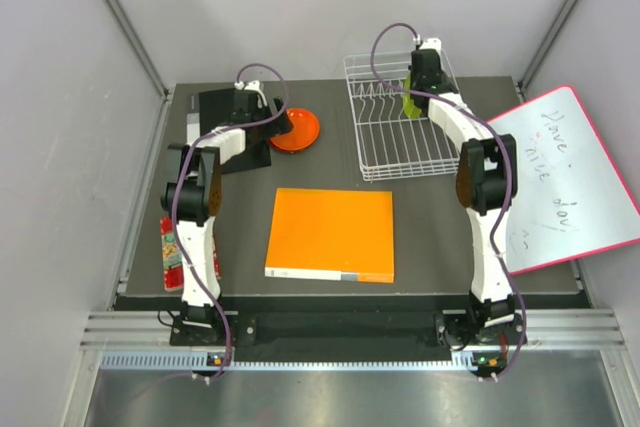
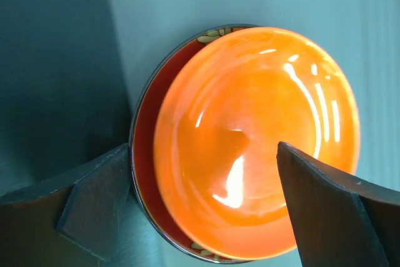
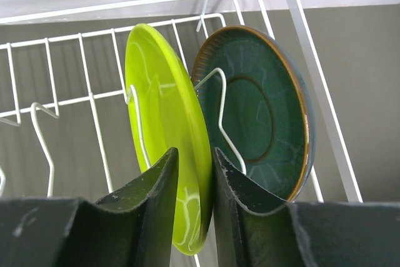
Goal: Unload the plates from the dish rack
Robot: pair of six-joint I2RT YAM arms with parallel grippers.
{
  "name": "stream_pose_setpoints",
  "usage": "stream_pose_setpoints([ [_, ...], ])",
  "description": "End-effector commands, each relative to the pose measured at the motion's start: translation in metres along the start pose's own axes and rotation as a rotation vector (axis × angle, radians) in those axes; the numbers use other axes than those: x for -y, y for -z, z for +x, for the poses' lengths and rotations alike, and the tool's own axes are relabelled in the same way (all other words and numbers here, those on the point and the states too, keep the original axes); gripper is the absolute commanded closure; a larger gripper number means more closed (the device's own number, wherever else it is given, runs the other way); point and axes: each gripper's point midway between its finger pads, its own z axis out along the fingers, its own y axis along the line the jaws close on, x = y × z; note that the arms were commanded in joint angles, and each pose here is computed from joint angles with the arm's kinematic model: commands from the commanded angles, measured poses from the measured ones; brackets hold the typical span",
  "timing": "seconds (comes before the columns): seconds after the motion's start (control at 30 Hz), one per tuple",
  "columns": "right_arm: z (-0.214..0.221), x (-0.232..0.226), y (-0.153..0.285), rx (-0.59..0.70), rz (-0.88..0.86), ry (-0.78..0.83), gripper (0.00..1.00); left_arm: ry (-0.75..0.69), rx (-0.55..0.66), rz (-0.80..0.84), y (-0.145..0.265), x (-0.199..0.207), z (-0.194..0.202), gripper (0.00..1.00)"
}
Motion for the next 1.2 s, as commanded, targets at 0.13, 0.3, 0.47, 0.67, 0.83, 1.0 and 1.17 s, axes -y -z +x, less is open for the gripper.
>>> stream_pose_setpoints([
  [0.13, -0.005, 0.006, -0.007, 0.023, 0.005, -0.031, 0.85, 0.049, 0.010, 0.140, -0.009, 0.028, -0.001, 0.01],
  [0.3, -0.013, 0.011, 0.001, 0.036, 0.019, -0.035, 0.98, 0.025, 0.019, 0.060, -0.006, 0.015, -0.005, 0.01],
  [0.47, -0.035, 0.017, 0.023, 0.095, 0.049, -0.030, 1.00, -0.016, 0.022, -0.112, 0.005, -0.014, -0.010, 0.01],
  [0.67, -0.062, 0.028, 0.049, 0.172, 0.131, -0.025, 1.00, -0.037, 0.138, -0.225, 0.034, -0.028, -0.036, 0.01],
  [0.83, -0.075, 0.037, 0.074, 0.242, 0.257, 0.026, 1.00, -0.045, 0.112, -0.270, 0.043, -0.031, -0.042, 0.01],
  [1.0, -0.076, 0.046, 0.094, 0.282, 0.293, -0.005, 1.00, -0.043, 0.146, -0.199, 0.058, -0.015, -0.051, 0.01],
  [1.17, -0.080, 0.056, 0.142, 0.312, 0.267, -0.078, 1.00, -0.051, 0.172, -0.089, 0.083, 0.011, -0.061, 0.01],
])
